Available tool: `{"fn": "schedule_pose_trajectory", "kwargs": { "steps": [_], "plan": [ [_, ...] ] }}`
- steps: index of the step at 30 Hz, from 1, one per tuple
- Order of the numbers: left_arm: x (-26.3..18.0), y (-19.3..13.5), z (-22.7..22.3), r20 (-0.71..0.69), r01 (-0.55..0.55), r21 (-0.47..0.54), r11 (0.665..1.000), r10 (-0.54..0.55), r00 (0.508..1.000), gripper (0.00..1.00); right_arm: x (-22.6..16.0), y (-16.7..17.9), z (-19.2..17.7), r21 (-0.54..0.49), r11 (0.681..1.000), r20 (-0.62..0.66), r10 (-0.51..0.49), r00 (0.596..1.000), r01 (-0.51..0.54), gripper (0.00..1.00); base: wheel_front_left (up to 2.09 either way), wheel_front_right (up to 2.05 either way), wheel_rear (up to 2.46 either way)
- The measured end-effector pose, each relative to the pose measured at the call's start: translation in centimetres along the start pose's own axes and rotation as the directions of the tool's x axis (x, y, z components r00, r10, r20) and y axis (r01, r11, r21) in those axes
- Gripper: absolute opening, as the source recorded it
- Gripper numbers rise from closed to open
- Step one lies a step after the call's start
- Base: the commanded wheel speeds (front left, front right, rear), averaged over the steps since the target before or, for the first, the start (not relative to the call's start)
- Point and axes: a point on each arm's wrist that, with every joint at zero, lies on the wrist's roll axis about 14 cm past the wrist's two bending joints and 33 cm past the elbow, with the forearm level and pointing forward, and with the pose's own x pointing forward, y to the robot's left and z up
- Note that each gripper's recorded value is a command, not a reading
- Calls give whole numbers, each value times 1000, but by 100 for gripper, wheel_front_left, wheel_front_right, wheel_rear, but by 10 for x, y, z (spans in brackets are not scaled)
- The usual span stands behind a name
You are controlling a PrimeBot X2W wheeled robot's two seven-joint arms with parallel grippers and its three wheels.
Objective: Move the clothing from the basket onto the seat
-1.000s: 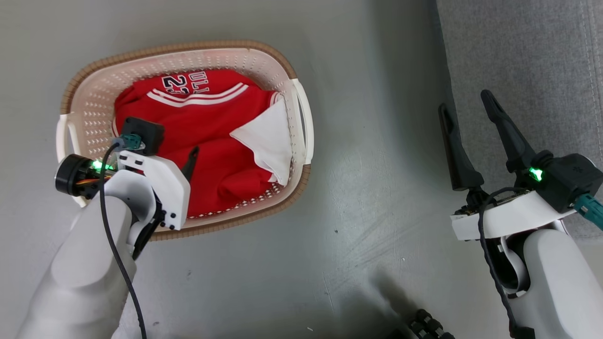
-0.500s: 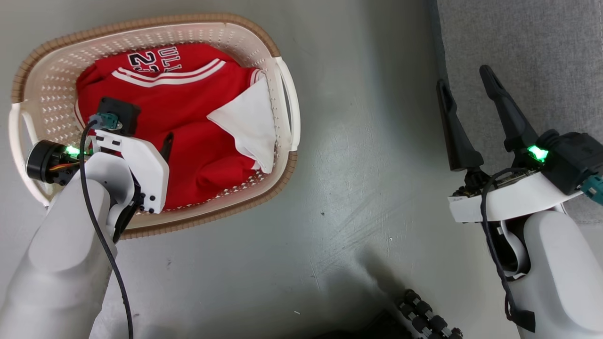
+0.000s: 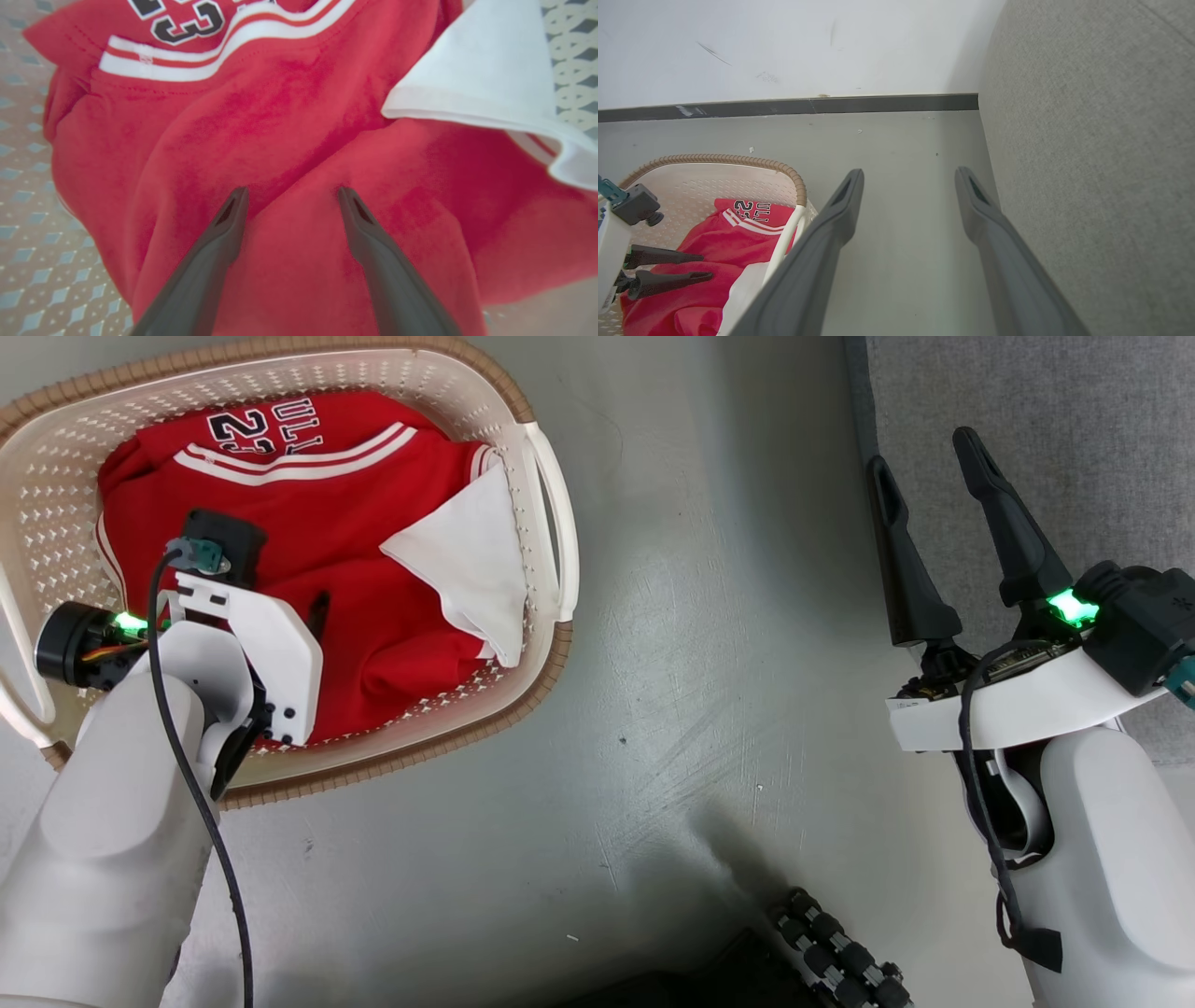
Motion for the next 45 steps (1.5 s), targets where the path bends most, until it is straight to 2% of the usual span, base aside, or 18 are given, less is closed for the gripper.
{"fn": "schedule_pose_trajectory", "kwargs": {
  "steps": [8,9,12,20,28,36,45],
  "plan": [
    [8,-1,-5,-21,9,-5,1000,-9,1000,100,0,-3,-7,-4,1000,-19,-6,1000,6,100,0,0,0],
    [9,-2,-6,-26,11,-6,1000,-11,1000,80,-1,-3,-8,-5,1000,-20,-7,1000,7,100,0,0,0],
    [10,-5,-9,-35,21,-14,1000,-21,999,0,0,-4,-8,-1,1000,-22,-10,1000,10,100,0,0,0],
    [7,-9,0,-11,30,-11,999,-30,999,0,7,-9,7,-10,1000,23,-18,1000,18,100,0,0,0],
    [-7,-8,35,135,28,-34,999,-23,991,0,13,-11,25,-9,1000,74,-22,997,23,100,0,0,0],
    [-34,1,72,320,14,-86,996,14,947,0,19,-5,49,-11,1000,142,-3,990,5,100,0,0,0],
    [-73,10,80,453,-4,-160,987,77,888,0,22,7,70,-34,999,188,30,982,-24,100,0,0,0]
  ]
}}
